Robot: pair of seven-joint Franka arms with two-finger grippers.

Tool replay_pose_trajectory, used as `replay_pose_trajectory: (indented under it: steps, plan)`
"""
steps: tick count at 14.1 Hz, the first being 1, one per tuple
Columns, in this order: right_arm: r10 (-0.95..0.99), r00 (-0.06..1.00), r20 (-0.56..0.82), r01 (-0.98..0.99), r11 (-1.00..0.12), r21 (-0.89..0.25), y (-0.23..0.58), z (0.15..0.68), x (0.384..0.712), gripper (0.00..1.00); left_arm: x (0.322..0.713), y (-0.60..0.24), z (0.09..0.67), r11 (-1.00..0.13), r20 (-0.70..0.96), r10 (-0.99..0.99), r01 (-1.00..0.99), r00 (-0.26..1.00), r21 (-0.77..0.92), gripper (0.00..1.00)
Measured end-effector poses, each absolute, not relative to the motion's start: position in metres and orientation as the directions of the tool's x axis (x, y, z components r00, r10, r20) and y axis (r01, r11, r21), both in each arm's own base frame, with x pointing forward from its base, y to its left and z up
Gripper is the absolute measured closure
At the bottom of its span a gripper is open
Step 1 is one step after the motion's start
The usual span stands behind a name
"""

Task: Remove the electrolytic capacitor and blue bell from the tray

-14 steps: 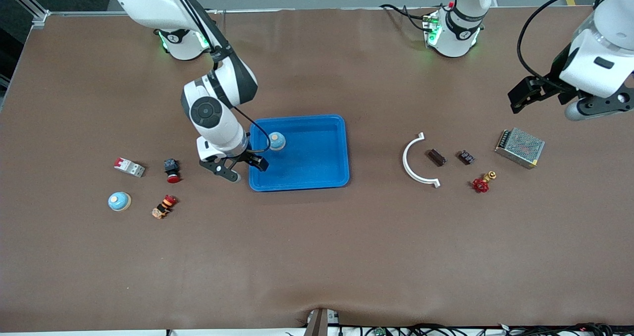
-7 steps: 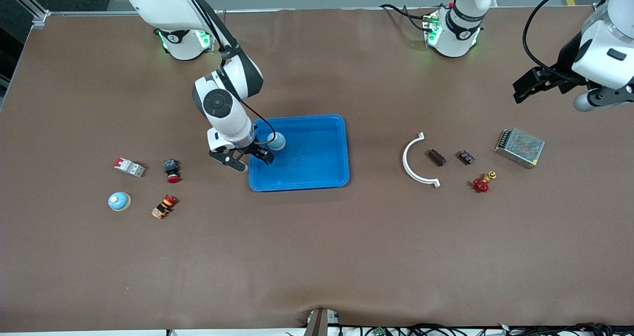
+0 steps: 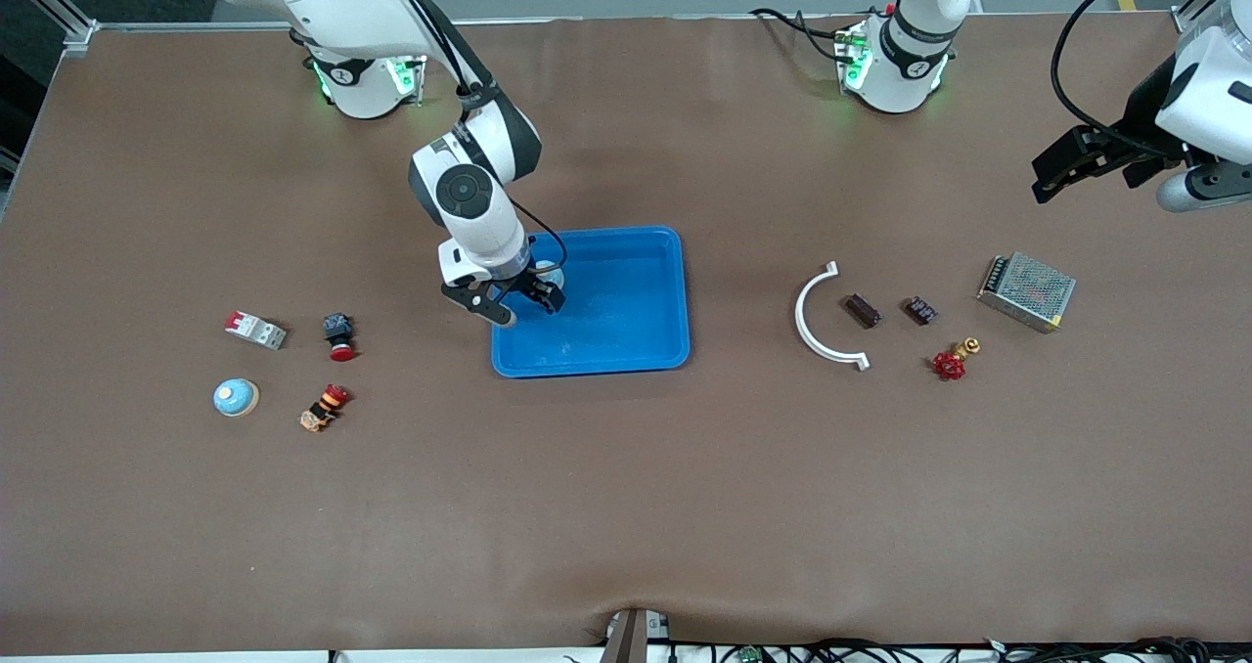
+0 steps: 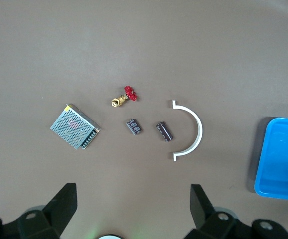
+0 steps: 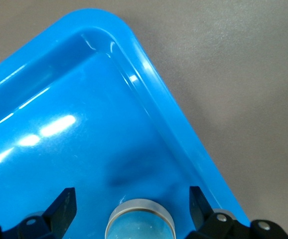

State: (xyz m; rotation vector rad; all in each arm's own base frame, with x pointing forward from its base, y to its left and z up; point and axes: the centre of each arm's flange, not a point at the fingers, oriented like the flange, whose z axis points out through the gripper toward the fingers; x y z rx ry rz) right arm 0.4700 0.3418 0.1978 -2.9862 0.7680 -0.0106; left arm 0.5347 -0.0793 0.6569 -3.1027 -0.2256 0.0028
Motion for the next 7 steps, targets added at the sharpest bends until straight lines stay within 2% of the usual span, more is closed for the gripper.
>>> replay_pose_trajectory:
  steps: [7]
  plan:
    - [-0.479,0.878,-0.015,-0.479,-0.877,-0.046,0.354,0.192,0.456,0.00,0.546,-0.077,0.646,-0.989,0.015,0.149,0.149,0.989,-0.021,0.00]
